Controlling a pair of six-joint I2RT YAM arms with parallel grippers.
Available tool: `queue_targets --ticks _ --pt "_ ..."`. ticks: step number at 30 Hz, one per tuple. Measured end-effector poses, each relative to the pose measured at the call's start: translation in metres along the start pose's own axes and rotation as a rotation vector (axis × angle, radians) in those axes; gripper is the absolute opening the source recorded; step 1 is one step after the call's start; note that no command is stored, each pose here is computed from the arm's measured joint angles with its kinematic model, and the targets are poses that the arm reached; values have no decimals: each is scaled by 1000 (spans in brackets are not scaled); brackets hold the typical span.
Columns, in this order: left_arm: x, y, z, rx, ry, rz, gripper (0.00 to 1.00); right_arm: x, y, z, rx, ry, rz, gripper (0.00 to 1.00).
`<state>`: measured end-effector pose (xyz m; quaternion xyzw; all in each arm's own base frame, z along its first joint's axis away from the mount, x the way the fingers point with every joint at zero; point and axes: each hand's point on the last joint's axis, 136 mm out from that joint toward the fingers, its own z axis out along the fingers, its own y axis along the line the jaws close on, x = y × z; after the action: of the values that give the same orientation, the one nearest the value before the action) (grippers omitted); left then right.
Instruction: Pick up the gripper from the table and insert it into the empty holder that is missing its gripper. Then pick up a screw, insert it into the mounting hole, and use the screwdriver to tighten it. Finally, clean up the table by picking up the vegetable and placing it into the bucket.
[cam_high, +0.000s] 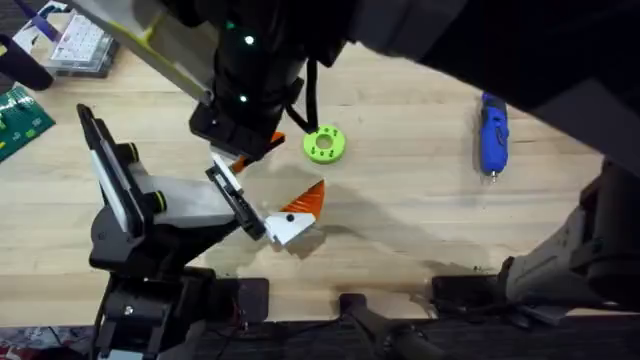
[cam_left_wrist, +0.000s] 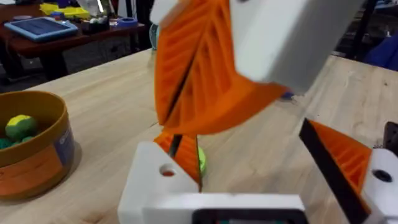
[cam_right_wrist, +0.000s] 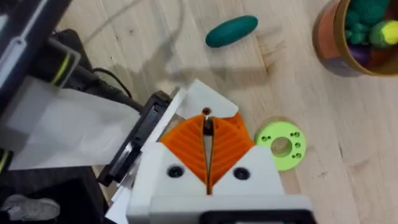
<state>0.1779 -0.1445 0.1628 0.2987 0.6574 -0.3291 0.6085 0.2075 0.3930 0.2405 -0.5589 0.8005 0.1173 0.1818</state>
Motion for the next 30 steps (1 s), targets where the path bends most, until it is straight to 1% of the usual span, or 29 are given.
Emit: queue_targets --ticks 8,30 --pt "0 0 0 0 0 0 986 -6 4 0 -2 -23 -8 13" --pt "0 0 0 0 0 0 986 -3 5 0 -3 -10 -7 13"
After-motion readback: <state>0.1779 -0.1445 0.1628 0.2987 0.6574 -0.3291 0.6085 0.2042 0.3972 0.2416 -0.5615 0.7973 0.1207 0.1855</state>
